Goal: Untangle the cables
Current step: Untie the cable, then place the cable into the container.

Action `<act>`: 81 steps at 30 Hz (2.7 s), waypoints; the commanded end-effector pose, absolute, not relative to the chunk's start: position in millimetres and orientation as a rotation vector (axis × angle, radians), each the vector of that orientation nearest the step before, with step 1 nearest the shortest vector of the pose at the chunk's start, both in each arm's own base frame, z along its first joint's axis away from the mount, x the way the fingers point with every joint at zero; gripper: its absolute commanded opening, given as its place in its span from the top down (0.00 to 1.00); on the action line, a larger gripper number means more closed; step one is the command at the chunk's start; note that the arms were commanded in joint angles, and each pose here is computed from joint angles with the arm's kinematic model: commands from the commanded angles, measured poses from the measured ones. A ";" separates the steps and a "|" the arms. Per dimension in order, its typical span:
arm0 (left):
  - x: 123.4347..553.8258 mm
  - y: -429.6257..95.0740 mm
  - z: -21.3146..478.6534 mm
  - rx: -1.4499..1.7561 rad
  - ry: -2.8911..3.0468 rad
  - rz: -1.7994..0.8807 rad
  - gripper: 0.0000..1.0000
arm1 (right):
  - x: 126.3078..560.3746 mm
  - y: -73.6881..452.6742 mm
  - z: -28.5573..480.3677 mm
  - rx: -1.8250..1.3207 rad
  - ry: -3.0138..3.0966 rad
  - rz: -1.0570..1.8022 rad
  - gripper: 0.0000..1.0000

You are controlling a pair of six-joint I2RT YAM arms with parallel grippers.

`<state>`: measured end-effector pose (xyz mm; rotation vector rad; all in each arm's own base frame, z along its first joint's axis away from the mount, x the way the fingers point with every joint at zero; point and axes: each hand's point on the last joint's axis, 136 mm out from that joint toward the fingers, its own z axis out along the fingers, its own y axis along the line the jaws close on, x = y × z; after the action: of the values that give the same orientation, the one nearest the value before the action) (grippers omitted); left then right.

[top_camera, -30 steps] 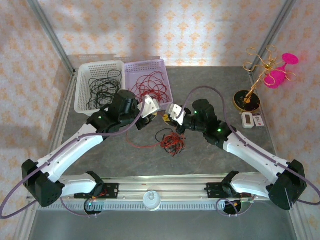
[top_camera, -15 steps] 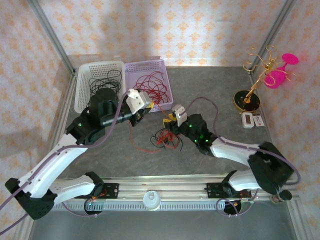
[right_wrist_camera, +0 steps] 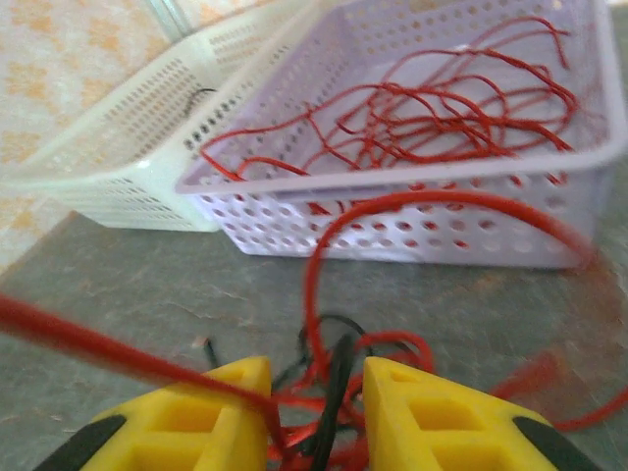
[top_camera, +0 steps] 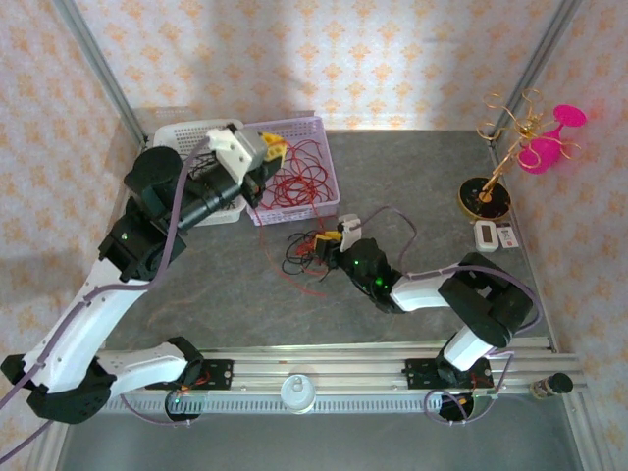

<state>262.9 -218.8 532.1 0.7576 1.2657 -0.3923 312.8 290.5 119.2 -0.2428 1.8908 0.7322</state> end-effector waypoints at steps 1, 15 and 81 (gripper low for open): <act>239.6 -179.3 637.1 0.545 0.996 -0.303 1.00 | 307.6 258.2 66.4 -0.144 2.058 0.580 0.65; 253.2 -157.0 697.8 0.384 0.914 -0.188 1.00 | 297.9 235.7 49.0 -0.067 2.134 0.510 0.61; 390.8 -138.5 726.0 0.136 0.829 -0.045 1.00 | 250.2 255.6 136.5 -0.380 2.109 0.758 0.50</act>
<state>430.2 -159.3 672.8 0.2119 1.0028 0.0298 254.2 263.8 142.2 -0.4088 2.0655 0.7732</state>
